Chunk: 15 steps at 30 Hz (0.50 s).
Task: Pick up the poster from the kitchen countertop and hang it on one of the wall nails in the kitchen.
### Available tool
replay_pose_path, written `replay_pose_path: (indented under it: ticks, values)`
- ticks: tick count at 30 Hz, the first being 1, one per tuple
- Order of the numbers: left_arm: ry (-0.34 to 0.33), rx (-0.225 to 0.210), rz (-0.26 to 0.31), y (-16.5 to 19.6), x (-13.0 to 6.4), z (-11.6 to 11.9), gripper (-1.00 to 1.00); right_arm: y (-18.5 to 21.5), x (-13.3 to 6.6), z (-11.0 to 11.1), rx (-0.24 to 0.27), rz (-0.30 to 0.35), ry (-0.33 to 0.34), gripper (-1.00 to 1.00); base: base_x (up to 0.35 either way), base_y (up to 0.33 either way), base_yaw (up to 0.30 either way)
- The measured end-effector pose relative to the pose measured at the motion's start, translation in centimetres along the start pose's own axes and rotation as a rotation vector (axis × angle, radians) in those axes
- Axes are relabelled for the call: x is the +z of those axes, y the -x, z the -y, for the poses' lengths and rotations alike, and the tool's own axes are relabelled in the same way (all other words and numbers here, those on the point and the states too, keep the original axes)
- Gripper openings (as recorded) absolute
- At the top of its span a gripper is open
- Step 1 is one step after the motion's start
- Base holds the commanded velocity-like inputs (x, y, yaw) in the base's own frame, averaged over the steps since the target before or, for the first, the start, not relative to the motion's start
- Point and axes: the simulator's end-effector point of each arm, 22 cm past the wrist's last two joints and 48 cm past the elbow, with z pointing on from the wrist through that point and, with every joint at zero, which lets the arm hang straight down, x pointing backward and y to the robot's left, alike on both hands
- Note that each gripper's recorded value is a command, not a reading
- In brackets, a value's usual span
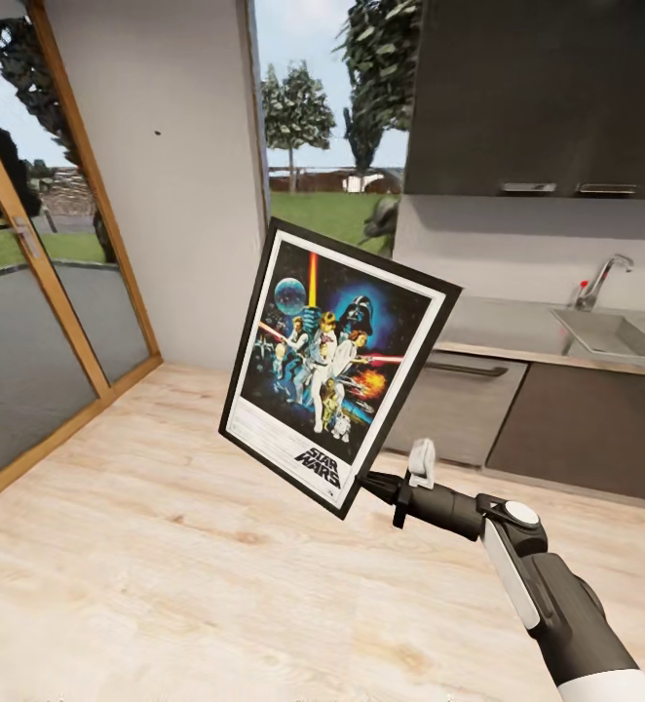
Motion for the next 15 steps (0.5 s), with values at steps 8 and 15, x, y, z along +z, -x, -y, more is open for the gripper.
replay_pose_path:
  ticks: [8,15]
  values:
    - [0.000,0.000,0.000,0.00,-0.02,0.01,1.00,0.01,-0.04,0.00,0.000,0.000,-0.001,-1.00,0.044,0.291,0.000]
    - [0.000,-0.001,0.000,-0.02,-0.02,0.01,1.00,0.01,-0.05,-0.01,-0.001,0.000,-0.001,-1.00,0.147,0.289,0.000]
